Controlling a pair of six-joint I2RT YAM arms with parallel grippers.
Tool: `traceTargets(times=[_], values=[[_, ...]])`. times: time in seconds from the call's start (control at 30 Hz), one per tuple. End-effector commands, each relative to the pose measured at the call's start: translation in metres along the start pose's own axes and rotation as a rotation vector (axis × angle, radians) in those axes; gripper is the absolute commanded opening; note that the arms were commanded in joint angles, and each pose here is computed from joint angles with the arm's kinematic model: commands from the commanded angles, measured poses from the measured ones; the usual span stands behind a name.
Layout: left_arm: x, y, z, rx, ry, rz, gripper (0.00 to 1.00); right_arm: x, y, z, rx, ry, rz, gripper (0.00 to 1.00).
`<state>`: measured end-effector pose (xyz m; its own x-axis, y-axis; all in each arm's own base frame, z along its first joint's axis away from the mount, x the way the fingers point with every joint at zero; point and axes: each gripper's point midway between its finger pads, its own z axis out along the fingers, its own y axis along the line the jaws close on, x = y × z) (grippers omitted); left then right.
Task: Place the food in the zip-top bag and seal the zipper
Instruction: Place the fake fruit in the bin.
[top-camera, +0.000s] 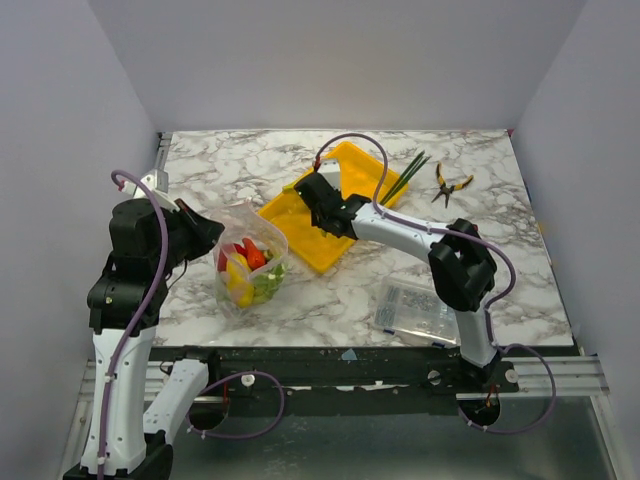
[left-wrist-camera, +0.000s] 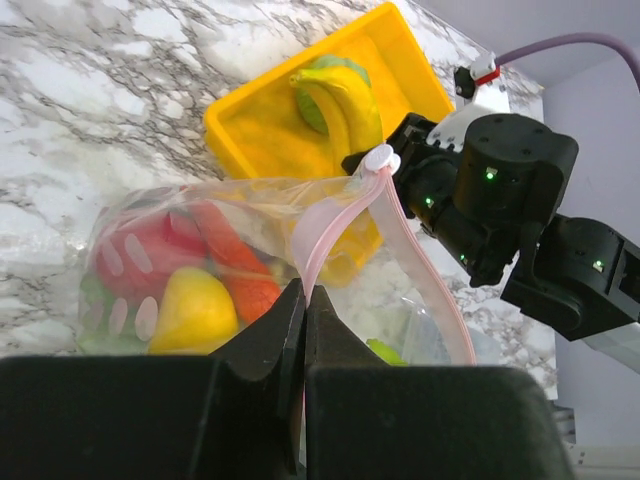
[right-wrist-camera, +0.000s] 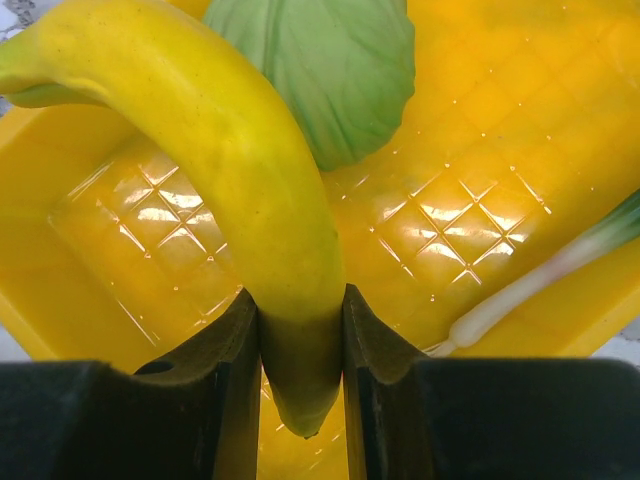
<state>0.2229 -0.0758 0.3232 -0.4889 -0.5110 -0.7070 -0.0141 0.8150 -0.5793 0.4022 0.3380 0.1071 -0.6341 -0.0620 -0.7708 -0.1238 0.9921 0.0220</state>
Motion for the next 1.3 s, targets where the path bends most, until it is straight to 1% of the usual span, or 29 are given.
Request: traceTargets(times=[0.0, 0.1, 0.2, 0.23, 0.33, 0.5, 0.57, 0.63, 0.7, 0.8, 0.83, 0.93, 0.97, 1.0, 1.03, 1.1, 1.2, 1.23, 1.27], values=[[-0.023, 0.011, -0.023, -0.091, -0.125, 0.029, 0.00, 0.015, -0.030, 0.014, 0.207, -0.012, 0.000, 0.05], [-0.027, 0.012, -0.026, -0.104, -0.144, 0.035, 0.00, 0.022, -0.032, 0.016, 0.210, 0.008, -0.036, 0.07], [-0.026, 0.011, -0.022, -0.100, -0.137, 0.028, 0.00, 0.033, -0.022, 0.014, 0.133, 0.056, -0.061, 0.08], [-0.026, 0.012, -0.021, -0.099, -0.135, 0.024, 0.00, 0.037, -0.018, 0.013, 0.105, 0.070, -0.061, 0.10], [-0.024, 0.011, -0.017, -0.090, -0.123, 0.017, 0.00, 0.043, -0.012, 0.006, 0.031, 0.088, -0.052, 0.10], [-0.018, 0.008, -0.009, -0.061, -0.086, 0.022, 0.00, 0.025, -0.006, -0.018, -0.071, 0.043, -0.046, 0.05], [-0.014, 0.006, -0.005, -0.044, -0.063, 0.018, 0.00, 0.019, -0.007, -0.024, -0.108, 0.028, -0.074, 0.05], [-0.010, 0.004, -0.001, -0.025, -0.045, 0.012, 0.00, 0.016, -0.008, -0.024, -0.144, 0.013, -0.160, 0.05], [-0.007, 0.002, 0.001, -0.011, -0.034, 0.009, 0.00, 0.013, -0.015, -0.022, -0.135, -0.004, -0.301, 0.04], [-0.005, 0.003, 0.002, -0.010, -0.026, 0.009, 0.00, 0.005, -0.029, -0.017, -0.122, -0.065, -0.588, 0.03], [-0.005, 0.003, 0.002, -0.008, -0.026, 0.011, 0.00, -0.001, -0.032, -0.015, -0.119, -0.097, -0.659, 0.03], [-0.006, 0.002, 0.001, -0.007, -0.026, 0.019, 0.00, -0.008, -0.045, -0.006, -0.117, -0.121, -0.938, 0.04], [-0.006, 0.002, 0.000, -0.007, -0.027, 0.021, 0.00, -0.014, -0.049, -0.002, -0.101, -0.151, -1.000, 0.05], [-0.006, 0.001, -0.001, -0.005, -0.028, 0.024, 0.00, -0.021, -0.054, 0.003, -0.094, -0.169, -1.032, 0.05], [-0.007, 0.001, -0.002, -0.002, -0.030, 0.024, 0.00, -0.024, -0.056, 0.007, -0.117, -0.158, -1.081, 0.08], [-0.006, -0.001, -0.003, 0.006, -0.028, 0.027, 0.00, -0.028, -0.056, 0.014, -0.163, -0.130, -1.173, 0.10], [-0.005, 0.000, -0.004, 0.005, -0.029, 0.030, 0.00, -0.028, -0.064, 0.025, -0.134, -0.103, -1.219, 0.12], [-0.005, 0.001, -0.004, 0.003, -0.031, 0.030, 0.00, -0.025, -0.067, 0.029, -0.126, -0.094, -1.223, 0.21], [-0.005, 0.001, -0.005, 0.003, -0.034, 0.032, 0.00, -0.023, -0.068, 0.030, -0.115, -0.099, -1.219, 0.33]])
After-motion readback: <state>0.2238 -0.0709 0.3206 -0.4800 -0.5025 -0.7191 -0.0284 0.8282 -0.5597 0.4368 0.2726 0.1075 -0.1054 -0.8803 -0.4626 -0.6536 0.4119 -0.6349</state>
